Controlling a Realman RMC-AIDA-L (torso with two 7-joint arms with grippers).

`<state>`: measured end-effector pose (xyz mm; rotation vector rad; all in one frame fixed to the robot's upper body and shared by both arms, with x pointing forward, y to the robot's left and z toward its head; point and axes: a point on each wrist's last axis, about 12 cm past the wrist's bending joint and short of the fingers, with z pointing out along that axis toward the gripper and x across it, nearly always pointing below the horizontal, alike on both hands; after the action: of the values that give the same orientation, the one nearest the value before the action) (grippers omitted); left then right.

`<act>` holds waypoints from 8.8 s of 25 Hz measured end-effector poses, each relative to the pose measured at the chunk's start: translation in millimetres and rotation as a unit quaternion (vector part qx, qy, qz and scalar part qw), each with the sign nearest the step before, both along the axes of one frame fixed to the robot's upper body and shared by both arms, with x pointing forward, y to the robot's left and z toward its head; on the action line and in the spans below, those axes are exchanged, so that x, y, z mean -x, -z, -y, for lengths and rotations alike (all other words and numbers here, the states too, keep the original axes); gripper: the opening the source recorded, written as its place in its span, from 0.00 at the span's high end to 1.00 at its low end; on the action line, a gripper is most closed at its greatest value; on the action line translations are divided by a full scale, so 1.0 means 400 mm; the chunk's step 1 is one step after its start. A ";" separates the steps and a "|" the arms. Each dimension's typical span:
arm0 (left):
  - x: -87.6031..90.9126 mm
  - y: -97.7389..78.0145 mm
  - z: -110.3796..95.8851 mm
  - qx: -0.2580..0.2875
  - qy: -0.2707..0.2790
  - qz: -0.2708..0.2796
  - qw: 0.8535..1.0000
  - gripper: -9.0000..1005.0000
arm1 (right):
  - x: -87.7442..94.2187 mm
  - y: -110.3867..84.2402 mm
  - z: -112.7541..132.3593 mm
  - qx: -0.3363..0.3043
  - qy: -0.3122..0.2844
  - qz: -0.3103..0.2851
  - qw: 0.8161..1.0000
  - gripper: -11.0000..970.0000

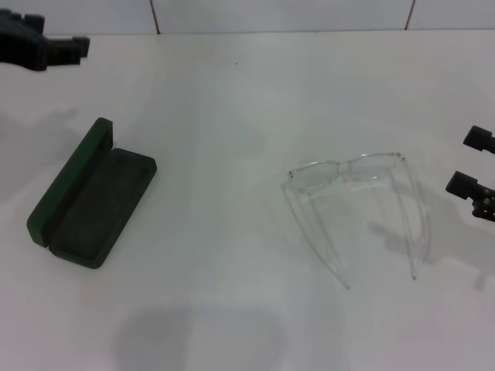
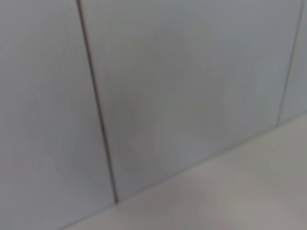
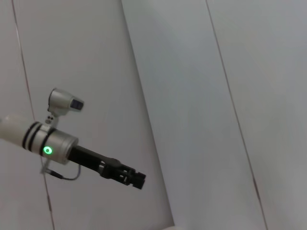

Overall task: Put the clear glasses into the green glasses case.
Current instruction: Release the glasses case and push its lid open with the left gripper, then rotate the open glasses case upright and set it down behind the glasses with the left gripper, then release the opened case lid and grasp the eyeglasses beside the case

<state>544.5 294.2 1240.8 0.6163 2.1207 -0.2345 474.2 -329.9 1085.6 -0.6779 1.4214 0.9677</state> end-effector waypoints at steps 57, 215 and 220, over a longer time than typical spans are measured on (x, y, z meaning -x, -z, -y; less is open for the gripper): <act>-0.005 0.098 0.186 -0.119 0.218 -0.056 0.967 0.79 | 0.044 0.023 0.018 -0.025 0.030 0.004 0.999 0.09; 0.067 0.278 0.061 0.321 0.291 0.170 0.885 0.88 | -0.447 -0.181 -0.355 0.634 -0.167 -0.058 0.753 0.27; 0.071 0.280 0.060 0.322 0.290 0.169 0.885 0.88 | -0.447 -0.170 -0.353 0.633 -0.163 -0.061 0.755 0.36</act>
<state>516.3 270.2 1128.6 0.7945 1.3495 -1.0382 653.1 -188.8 1153.7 -1.9290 2.0429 0.1227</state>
